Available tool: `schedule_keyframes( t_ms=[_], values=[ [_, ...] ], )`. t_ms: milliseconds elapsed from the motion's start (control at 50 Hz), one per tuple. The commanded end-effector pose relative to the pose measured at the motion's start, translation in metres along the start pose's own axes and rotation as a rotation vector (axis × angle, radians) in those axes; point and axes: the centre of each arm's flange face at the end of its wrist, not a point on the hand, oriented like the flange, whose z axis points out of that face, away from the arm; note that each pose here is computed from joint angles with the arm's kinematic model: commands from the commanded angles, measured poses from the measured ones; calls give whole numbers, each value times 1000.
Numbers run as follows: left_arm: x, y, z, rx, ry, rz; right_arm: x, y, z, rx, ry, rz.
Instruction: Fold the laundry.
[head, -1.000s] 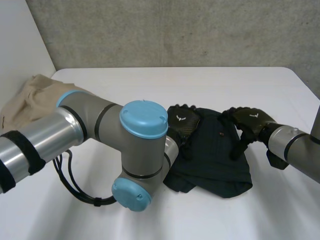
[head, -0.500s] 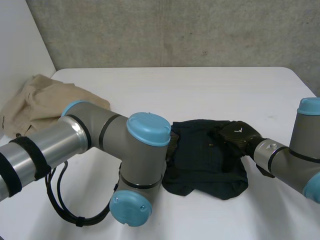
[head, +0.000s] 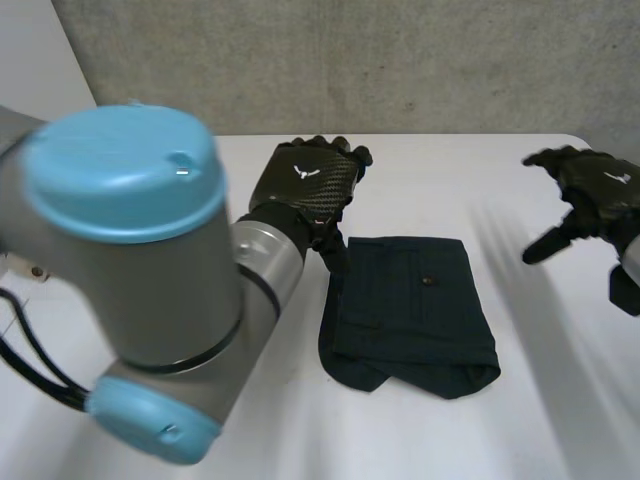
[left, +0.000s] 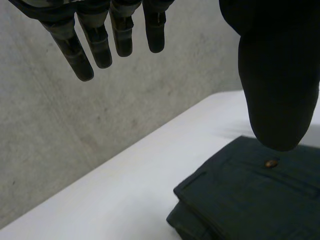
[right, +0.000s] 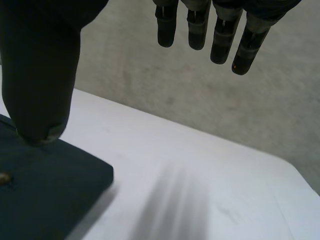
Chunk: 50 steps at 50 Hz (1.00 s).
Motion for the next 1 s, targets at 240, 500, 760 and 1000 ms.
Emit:
schedule_keyframes(
  t_ms=[240,500,760,1000],
  values=[
    [-19,7,-39,24,18,-11,-11,98,-38,-376,-22,135],
    [-24,13,-38,7,2,-16,-37,128,-19,-411,-120,217],
    [-23,18,-38,7,0,-16,-40,129,0,-325,-101,186],
    [-24,19,-37,13,-2,-15,-40,115,20,-225,-123,149]
  ],
)
